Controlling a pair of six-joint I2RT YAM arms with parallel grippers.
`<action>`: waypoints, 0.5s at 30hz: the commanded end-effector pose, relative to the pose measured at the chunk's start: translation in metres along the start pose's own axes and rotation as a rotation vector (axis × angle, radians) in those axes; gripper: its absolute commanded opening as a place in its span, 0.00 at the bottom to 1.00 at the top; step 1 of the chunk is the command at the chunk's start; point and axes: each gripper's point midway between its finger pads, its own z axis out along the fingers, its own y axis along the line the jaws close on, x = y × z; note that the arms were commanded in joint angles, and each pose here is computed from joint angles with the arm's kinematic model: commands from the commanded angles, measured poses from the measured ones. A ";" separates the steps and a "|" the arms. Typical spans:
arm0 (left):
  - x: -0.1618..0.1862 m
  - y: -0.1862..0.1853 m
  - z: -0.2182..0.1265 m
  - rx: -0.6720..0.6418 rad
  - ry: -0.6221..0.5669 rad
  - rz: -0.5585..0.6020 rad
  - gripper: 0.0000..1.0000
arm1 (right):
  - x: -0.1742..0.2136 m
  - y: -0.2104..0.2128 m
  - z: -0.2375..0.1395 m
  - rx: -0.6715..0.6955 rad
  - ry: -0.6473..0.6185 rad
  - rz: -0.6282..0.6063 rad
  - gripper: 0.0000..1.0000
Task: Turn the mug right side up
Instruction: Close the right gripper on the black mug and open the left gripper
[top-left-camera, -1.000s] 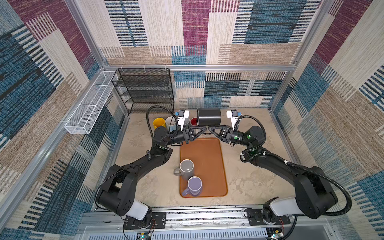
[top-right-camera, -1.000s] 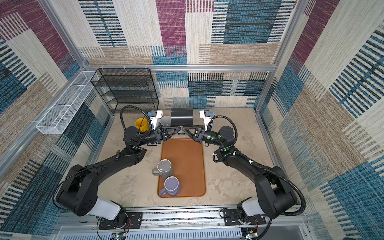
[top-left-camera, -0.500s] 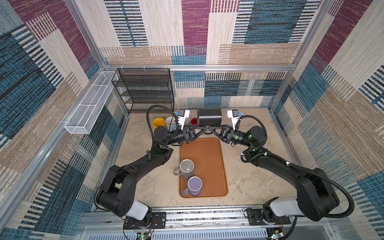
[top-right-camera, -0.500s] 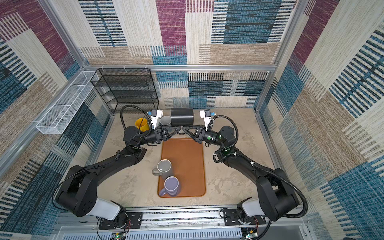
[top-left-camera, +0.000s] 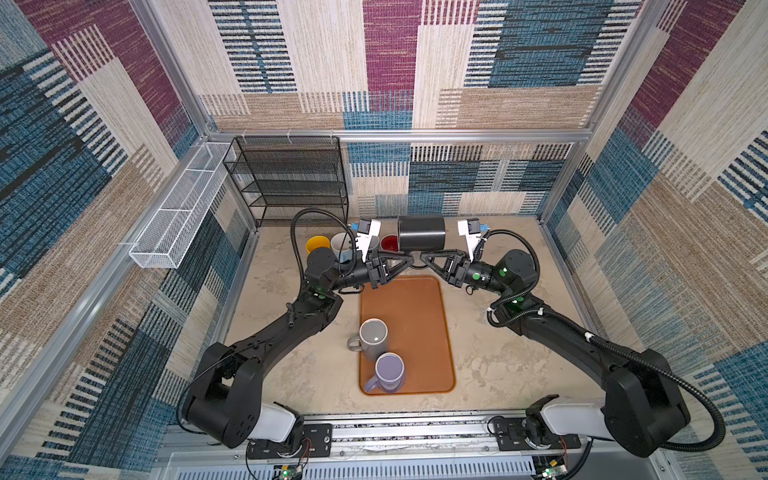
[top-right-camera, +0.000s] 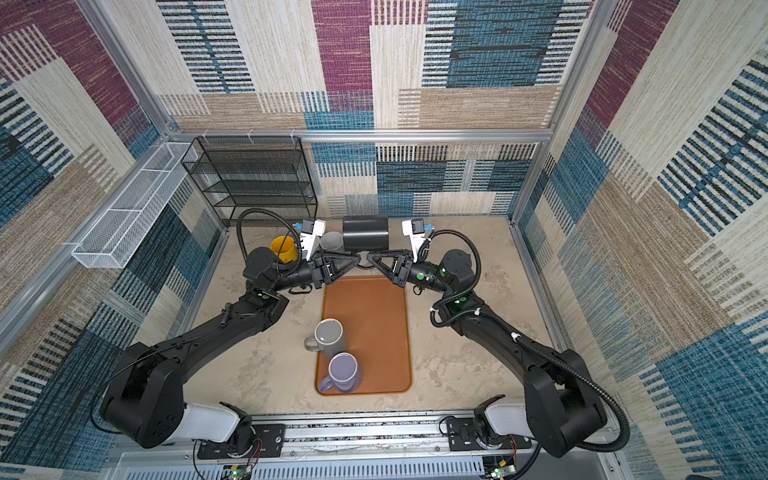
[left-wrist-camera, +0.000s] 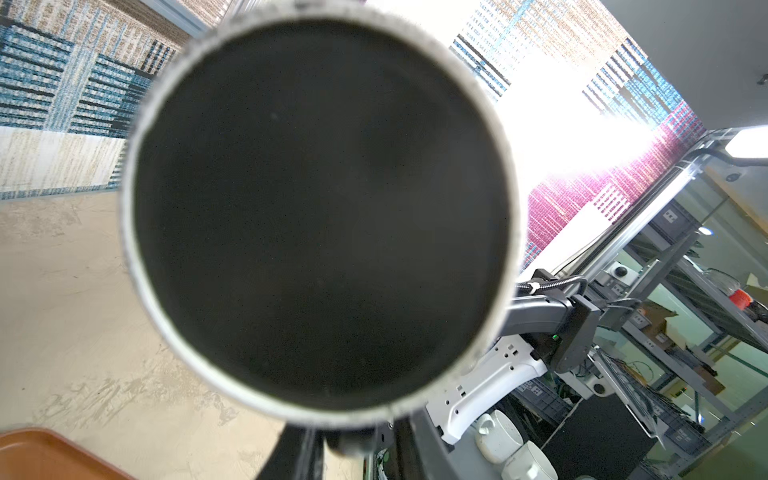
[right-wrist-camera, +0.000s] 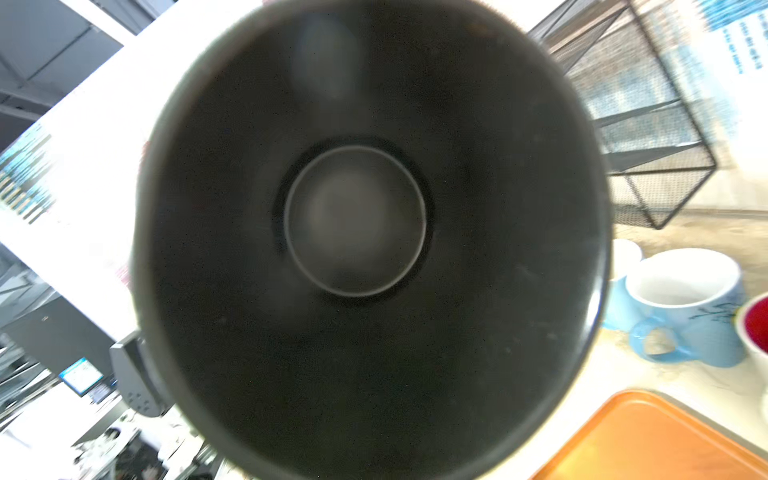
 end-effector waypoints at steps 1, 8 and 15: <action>-0.003 0.000 -0.001 -0.013 -0.008 0.036 0.31 | -0.018 0.018 -0.002 -0.038 -0.062 -0.080 0.00; -0.005 0.007 -0.004 -0.063 -0.023 0.025 0.35 | -0.022 0.023 -0.008 -0.032 -0.074 -0.098 0.00; -0.008 0.020 -0.012 -0.198 -0.037 0.036 0.36 | -0.025 0.019 -0.016 0.021 -0.084 -0.114 0.00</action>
